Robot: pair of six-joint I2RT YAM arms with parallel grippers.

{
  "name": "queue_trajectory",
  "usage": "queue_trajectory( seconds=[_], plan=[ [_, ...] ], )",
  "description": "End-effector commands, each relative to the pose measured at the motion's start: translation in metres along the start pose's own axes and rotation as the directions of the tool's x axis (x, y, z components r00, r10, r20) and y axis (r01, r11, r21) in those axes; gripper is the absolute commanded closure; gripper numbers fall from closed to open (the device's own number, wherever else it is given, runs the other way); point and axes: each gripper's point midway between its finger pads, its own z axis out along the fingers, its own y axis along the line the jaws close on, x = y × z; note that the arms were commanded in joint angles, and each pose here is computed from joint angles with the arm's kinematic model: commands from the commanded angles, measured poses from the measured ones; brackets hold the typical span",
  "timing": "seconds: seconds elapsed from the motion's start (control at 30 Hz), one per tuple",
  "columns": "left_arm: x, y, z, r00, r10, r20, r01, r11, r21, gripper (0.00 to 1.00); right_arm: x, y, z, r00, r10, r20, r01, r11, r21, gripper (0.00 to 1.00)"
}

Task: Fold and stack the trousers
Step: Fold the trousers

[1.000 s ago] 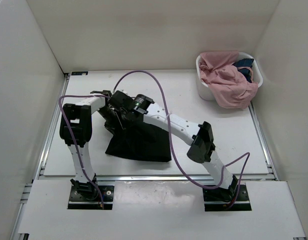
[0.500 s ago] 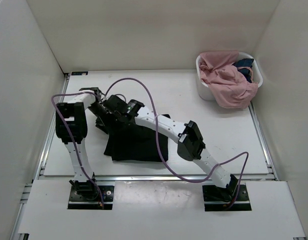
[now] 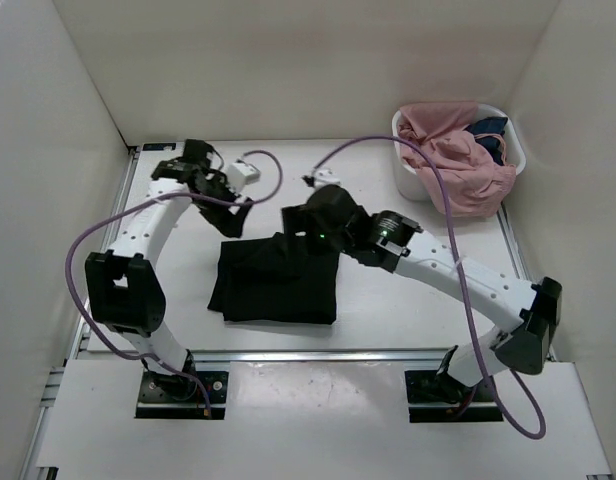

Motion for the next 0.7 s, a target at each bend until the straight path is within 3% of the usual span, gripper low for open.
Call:
queue_trajectory(
  seconds=[0.0,0.03,0.07,0.17,0.23,0.27,0.33,0.4,0.43,0.5,0.57,0.63,0.67],
  plan=[
    [0.004,-0.055,0.027,0.989,0.146,-0.017,-0.141,0.975,0.173,0.05,0.066,-0.052,0.03,0.966,0.221,-0.134,-0.203,0.969,0.14,0.01],
    [0.005,-0.079,0.04,0.981,0.195,-0.025,-0.184,0.957,0.225,0.04,0.07,-0.062,0.037,0.953,0.275,-0.124,-0.258,0.956,0.137,0.01],
    [-0.001,-0.083,0.047,0.974,0.226,-0.01,-0.219,0.952,0.215,0.04,0.096,-0.075,0.038,0.94,0.304,-0.156,-0.279,0.946,0.162,0.01],
    [0.007,-0.092,0.07,0.956,0.288,-0.062,-0.275,0.948,0.162,0.03,0.117,-0.101,0.04,0.904,0.404,-0.142,-0.376,0.907,0.188,0.01],
    [0.004,-0.094,0.075,0.955,0.291,-0.057,-0.279,0.947,0.162,0.05,0.124,-0.107,0.045,0.876,0.462,-0.138,-0.443,0.884,0.146,0.01],
    [0.004,-0.094,0.08,0.958,0.282,-0.061,-0.269,0.949,0.163,0.06,0.119,-0.089,0.049,0.863,0.48,-0.157,-0.483,0.875,0.023,0.01],
    [0.006,-0.099,0.084,0.962,0.267,-0.058,-0.252,0.949,0.191,0.22,0.142,-0.094,0.056,0.838,0.504,-0.209,-0.515,0.857,0.0,0.01],
    [0.003,-0.1,0.086,0.965,0.255,-0.053,-0.24,0.95,0.201,0.37,0.138,-0.082,0.057,0.831,0.504,-0.234,-0.541,0.83,-0.135,0.01],
    [0.001,-0.101,0.088,0.966,0.254,-0.049,-0.239,0.948,0.209,0.47,0.16,-0.086,0.058,0.807,0.525,-0.271,-0.572,0.809,-0.136,0.01],
    [-0.003,-0.104,0.089,0.967,0.252,-0.035,-0.238,0.945,0.227,0.61,0.158,-0.084,0.06,0.803,0.542,-0.247,-0.591,0.778,-0.214,0.01],
    [-0.006,-0.104,0.089,0.974,0.223,-0.042,-0.208,0.952,0.225,0.86,0.158,-0.08,0.053,0.808,0.539,-0.236,-0.587,0.766,-0.262,0.01],
    [-0.013,-0.096,0.087,0.982,0.184,-0.034,-0.173,0.963,0.208,0.86,0.154,-0.076,0.048,0.829,0.509,-0.231,-0.558,0.775,-0.297,0.02],
    [-0.019,-0.087,0.081,0.994,0.108,-0.014,-0.102,0.974,0.204,0.86,0.154,-0.075,0.045,0.851,0.474,-0.228,-0.525,0.793,-0.31,0.02]
  ],
)
